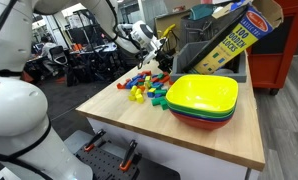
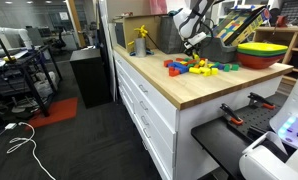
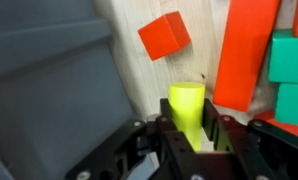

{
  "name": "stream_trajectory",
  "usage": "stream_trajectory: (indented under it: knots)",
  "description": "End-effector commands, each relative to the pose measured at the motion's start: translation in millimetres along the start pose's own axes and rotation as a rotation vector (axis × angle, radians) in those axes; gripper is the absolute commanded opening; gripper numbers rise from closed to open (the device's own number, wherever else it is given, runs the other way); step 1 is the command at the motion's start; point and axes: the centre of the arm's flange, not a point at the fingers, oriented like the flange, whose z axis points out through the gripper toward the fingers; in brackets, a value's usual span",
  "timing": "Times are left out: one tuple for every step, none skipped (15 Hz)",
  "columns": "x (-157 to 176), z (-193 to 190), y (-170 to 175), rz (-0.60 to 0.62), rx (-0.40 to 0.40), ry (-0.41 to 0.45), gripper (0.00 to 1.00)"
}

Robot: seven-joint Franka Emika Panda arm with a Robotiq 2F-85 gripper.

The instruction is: Move two yellow objects forward

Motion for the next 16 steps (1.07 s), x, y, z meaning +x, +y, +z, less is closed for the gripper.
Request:
stream_trajectory:
  knots:
    - [-3,5,6,-0.049,-0.076,-0.011,0.08]
    - [-5,7,7,-0.053,-0.078,-0.019,0.19]
    - [-7,6,7,-0.059,-0.073,-0.026,0.58]
    - [-10,5,5,-0.065,-0.066,-0.03,0.59]
    - [-11,5,4,-0.069,-0.06,-0.034,0.66]
    - [-14,3,3,-0.072,-0.048,-0.037,0.73]
    - [-16,2,1,-0.075,-0.044,-0.038,0.8]
    - [-19,0,-1,-0.074,-0.039,-0.039,0.89]
    - [-21,-3,-2,-0.069,-0.036,-0.042,0.95]
    - [-24,-8,0,-0.061,-0.024,-0.045,1.0]
    - [-28,-16,2,-0.047,-0.007,-0.051,1.0]
    - [-34,-23,3,-0.039,0.011,-0.057,1.0]
    - [-43,-32,7,-0.033,0.041,-0.071,1.0]
    - [-52,-39,9,-0.028,0.068,-0.084,1.0]
    - [-65,-47,11,-0.028,0.101,-0.101,1.0]
    - [-76,-53,12,-0.028,0.127,-0.114,1.0]
